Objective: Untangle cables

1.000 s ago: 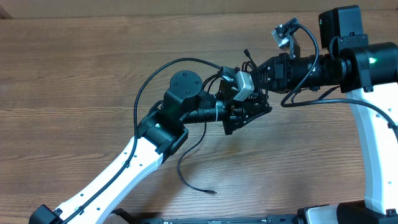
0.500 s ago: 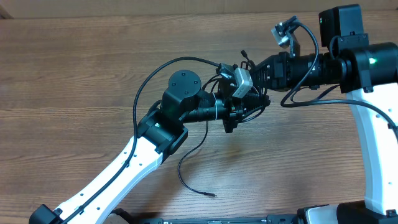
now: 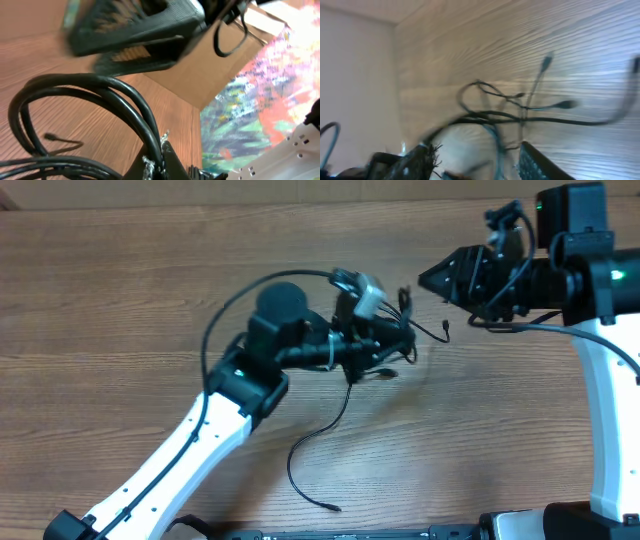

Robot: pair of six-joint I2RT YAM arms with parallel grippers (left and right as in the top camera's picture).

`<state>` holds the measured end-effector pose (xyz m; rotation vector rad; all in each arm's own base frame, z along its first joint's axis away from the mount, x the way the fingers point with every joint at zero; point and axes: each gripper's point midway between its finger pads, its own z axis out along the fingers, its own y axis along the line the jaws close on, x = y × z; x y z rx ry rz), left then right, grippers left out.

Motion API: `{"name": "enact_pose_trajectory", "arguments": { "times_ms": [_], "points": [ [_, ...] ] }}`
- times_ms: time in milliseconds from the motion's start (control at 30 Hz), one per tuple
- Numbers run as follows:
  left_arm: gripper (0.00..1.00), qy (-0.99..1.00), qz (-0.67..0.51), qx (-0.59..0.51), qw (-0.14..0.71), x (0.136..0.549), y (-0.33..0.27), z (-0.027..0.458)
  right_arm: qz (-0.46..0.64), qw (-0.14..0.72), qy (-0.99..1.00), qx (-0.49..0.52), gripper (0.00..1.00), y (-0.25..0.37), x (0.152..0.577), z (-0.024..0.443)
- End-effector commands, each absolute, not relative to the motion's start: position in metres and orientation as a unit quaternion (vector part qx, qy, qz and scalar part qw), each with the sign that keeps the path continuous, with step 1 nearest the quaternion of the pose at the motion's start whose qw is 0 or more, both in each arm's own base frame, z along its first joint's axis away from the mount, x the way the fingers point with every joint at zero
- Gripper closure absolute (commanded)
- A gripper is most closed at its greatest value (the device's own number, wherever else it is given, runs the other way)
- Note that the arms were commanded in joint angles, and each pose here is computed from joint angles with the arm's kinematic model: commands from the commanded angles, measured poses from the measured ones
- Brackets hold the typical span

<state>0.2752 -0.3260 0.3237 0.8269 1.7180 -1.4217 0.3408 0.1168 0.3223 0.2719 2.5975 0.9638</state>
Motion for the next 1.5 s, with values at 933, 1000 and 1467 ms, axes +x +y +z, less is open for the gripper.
{"name": "enact_pose_trajectory", "arguments": {
  "times_ms": [933, 1000, 1467],
  "points": [
    [0.96, 0.481, -0.573, 0.495, 0.442, 0.232, -0.310, 0.379, 0.369, 0.190, 0.904, -0.102, 0.48, 0.131, 0.300, 0.337],
    [0.96, 0.485, -0.567, 0.489, 0.452, 0.237, -0.310, 0.380, 0.370, 0.182, 0.906, -0.099, 0.48, 0.131, 0.296, 0.336],
    [0.96, 0.452, -0.563, 0.503, 0.475, 0.229, -0.316, 0.392, 0.384, 0.174, 0.894, -0.150, 0.49, 0.162, 0.286, 0.338]
  ]
}}
